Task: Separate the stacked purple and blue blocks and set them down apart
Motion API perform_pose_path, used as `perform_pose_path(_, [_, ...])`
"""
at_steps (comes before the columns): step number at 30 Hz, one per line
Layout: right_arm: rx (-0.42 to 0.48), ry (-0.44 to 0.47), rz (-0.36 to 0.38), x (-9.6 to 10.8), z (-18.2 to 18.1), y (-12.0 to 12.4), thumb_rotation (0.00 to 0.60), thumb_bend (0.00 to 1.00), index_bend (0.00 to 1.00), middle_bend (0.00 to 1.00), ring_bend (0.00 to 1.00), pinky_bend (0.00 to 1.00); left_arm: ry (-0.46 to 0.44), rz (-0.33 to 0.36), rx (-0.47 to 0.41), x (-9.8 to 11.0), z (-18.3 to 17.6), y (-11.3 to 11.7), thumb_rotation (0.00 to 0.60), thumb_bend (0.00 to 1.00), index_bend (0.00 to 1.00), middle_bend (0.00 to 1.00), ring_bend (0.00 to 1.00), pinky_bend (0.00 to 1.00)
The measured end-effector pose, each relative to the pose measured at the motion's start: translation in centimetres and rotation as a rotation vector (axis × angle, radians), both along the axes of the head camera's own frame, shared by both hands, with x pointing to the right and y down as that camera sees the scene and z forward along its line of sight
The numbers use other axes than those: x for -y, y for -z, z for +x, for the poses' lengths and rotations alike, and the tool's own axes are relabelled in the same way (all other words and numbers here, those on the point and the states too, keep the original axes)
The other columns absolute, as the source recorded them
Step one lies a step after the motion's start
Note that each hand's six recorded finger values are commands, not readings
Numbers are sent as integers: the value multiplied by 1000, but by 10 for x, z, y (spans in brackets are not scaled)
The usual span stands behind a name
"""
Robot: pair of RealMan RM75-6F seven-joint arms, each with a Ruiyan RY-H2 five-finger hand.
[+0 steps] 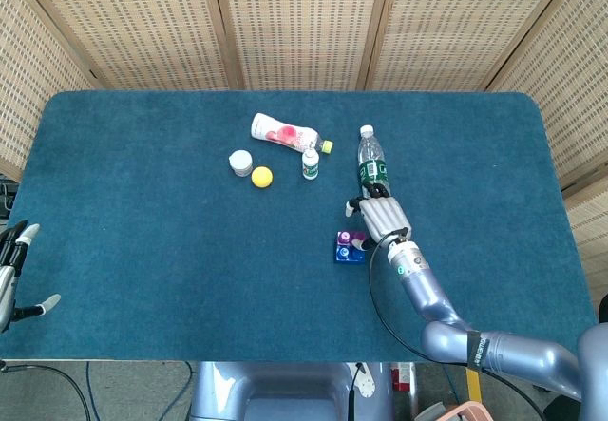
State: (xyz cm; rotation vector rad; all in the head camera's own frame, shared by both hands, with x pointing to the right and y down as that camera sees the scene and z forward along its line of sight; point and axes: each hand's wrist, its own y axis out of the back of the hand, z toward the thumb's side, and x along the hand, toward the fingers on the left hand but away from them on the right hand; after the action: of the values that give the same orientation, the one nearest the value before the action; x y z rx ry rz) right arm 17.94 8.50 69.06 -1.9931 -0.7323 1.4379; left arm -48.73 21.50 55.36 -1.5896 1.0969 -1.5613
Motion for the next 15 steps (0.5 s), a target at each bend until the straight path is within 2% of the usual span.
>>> perform_pose_path(7, [10, 0, -22, -4, -9, -4, 600, 228, 386, 354, 31, 0, -6, 1, 2, 0, 1, 0, 600, 48, 0, 0, 0, 0])
perform_pose_path(15, [-29, 6, -50, -6, -6, -8, 600, 258, 403, 365, 31, 0, -2, -2, 3, 0, -1, -1, 600, 48, 0, 0, 0, 0])
